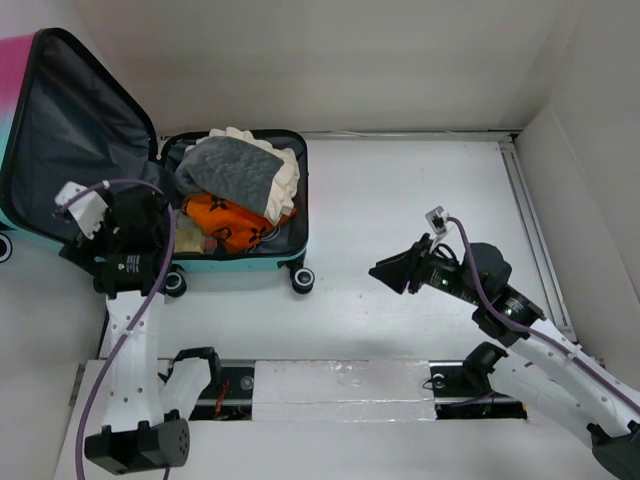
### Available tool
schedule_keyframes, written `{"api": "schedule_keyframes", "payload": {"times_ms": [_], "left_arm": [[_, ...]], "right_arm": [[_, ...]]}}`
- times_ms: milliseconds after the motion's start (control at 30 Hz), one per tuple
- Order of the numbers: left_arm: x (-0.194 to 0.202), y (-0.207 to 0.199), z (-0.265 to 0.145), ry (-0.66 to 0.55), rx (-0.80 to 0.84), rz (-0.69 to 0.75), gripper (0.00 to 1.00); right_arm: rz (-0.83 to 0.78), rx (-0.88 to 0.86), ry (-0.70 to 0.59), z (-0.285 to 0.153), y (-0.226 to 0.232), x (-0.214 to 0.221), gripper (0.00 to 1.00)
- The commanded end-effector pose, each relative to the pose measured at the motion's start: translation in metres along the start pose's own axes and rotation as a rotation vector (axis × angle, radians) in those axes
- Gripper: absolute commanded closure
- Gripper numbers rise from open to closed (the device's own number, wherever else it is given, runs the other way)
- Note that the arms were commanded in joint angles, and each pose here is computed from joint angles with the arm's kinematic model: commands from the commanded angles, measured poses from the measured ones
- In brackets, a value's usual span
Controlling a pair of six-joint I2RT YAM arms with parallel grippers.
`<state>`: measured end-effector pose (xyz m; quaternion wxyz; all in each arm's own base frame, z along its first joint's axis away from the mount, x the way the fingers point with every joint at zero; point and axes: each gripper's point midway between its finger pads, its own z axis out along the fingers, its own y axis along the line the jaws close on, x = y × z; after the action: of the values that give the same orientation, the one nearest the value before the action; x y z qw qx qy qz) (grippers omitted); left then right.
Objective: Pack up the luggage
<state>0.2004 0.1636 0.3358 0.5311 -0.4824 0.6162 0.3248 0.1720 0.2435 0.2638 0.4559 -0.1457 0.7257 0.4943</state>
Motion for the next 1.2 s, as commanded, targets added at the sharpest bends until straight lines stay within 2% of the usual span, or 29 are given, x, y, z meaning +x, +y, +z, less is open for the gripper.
{"api": "schedule_keyframes", "payload": {"times_ms": [0,100,133,167,200,233,400,500,600,667,700,833,933,967,1000,1167], "left_arm": [[0.018,0.018,0.007,-0.064,-0.061,-0.002,0.21],[0.038,0.025,0.028,-0.05,-0.188,0.155,0.18],[0.035,0.012,0.034,0.005,-0.124,0.105,0.18],[0.035,0.031,0.056,0.05,-0.201,0.081,0.18],[0.038,0.036,0.061,0.1,-0.204,0.065,0.2],[0.034,0.032,0.064,0.101,-0.193,0.017,0.2],[0.008,0.022,0.07,0.064,-0.203,0.018,0.2],[-0.01,0.003,0.066,0.044,-0.149,-0.008,0.2],[-0.016,-0.017,0.058,0.02,-0.071,-0.018,0.32],[-0.02,-0.017,0.057,0.014,-0.068,-0.016,0.46],[-0.023,-0.019,0.057,0.008,-0.071,-0.014,0.58],[-0.019,-0.018,0.059,0.004,-0.081,-0.002,0.71],[-0.014,-0.016,0.06,0.007,-0.082,0.014,0.73],[-0.015,-0.018,0.06,0.007,-0.067,0.022,0.81],[-0.014,-0.018,0.059,0.005,-0.056,0.028,1.0],[-0.012,-0.058,0.025,0.028,0.182,0.008,1.0]], "right_arm": [[-0.039,-0.045,-0.05,-0.003,0.013,-0.013,0.53],[-0.039,-0.045,-0.05,-0.003,0.013,-0.013,0.53],[-0.039,-0.054,-0.044,-0.003,0.014,-0.011,0.53],[-0.039,-0.054,-0.044,-0.003,0.014,-0.011,0.53],[-0.039,-0.054,-0.044,-0.003,0.014,-0.011,0.53],[-0.036,-0.049,-0.037,-0.003,0.013,-0.01,0.53],[-0.037,-0.067,-0.025,-0.001,0.015,-0.005,0.53],[-0.034,-0.072,-0.009,0.003,0.014,-0.002,0.53],[-0.038,-0.085,-0.014,0.005,0.016,-0.004,0.53],[-0.035,-0.08,-0.005,0.006,0.014,-0.002,0.53],[-0.034,-0.069,-0.013,0.007,0.012,-0.004,0.53],[-0.034,-0.051,-0.025,0.008,0.009,-0.006,0.53],[-0.028,-0.025,-0.022,0.009,0.003,-0.004,0.53],[-0.025,-0.012,-0.02,0.009,0.001,-0.003,0.53],[-0.024,-0.012,-0.02,0.009,0.001,-0.003,0.53],[-0.018,0.017,-0.015,0.013,-0.006,-0.001,0.53]]}}
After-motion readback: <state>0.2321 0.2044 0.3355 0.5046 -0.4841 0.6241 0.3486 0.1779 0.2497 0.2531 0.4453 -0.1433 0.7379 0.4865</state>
